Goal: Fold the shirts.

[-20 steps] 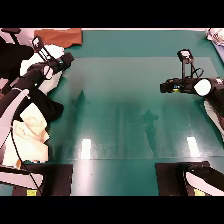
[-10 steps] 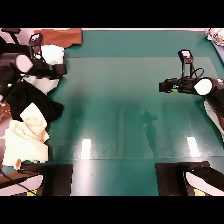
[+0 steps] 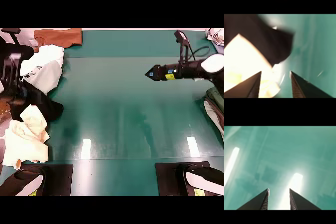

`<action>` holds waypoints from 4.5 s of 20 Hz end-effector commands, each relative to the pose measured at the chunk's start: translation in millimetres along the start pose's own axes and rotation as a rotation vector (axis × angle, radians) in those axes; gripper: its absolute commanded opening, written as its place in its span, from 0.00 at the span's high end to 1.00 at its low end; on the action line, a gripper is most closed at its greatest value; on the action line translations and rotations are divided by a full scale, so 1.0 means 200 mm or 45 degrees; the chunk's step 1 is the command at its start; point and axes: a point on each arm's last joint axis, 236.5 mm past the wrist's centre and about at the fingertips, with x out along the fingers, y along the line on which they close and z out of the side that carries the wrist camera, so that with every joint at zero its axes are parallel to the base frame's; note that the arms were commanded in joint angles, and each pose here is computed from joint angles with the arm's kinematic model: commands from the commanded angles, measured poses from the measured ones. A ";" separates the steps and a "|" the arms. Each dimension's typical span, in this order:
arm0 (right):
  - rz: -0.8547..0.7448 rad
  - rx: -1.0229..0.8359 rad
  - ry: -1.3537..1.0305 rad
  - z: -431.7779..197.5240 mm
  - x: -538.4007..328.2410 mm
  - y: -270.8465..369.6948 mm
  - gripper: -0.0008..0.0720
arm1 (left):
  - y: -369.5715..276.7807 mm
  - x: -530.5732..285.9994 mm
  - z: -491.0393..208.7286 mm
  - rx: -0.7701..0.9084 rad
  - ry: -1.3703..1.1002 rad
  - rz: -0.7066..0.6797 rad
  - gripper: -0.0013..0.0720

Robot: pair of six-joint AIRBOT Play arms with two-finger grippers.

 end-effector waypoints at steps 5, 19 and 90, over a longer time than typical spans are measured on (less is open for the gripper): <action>0.159 0.001 0.389 -0.18 0.15 0.04 0.56 | 0.32 0.12 -0.44 -0.154 0.326 0.284 0.13; 0.208 -0.072 0.448 -0.27 0.29 0.20 0.55 | 0.56 0.27 -0.55 -0.245 0.356 0.249 0.00; -0.413 0.627 0.282 -0.67 -0.44 -0.85 0.55 | -0.47 0.24 0.37 0.093 0.081 0.037 0.95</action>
